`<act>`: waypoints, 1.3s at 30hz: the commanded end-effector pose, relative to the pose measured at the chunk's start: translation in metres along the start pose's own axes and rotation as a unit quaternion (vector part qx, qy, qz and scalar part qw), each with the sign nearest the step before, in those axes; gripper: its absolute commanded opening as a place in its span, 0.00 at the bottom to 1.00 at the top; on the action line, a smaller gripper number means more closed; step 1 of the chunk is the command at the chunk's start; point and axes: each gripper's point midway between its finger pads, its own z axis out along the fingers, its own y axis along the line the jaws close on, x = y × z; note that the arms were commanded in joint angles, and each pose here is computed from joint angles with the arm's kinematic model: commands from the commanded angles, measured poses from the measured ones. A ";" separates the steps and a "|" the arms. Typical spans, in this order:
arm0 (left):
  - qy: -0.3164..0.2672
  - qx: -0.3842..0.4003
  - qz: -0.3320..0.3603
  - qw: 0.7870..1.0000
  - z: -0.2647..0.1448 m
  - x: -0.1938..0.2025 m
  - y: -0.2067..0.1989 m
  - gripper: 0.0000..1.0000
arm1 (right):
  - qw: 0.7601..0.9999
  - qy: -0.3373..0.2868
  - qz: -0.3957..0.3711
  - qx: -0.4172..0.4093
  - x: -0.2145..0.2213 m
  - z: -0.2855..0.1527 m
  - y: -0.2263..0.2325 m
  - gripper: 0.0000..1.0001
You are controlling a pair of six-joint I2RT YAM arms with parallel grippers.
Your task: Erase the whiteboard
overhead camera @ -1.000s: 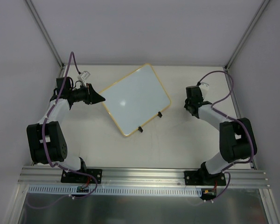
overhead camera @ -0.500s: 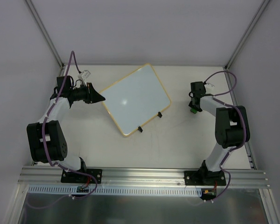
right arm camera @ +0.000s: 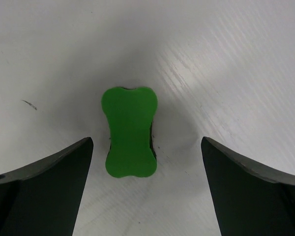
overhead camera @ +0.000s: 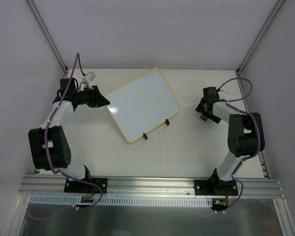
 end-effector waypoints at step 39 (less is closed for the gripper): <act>-0.266 -0.336 0.083 0.899 -0.178 -0.171 -0.069 0.99 | 0.858 -0.478 -0.102 -0.156 -0.229 -0.394 -0.074 0.99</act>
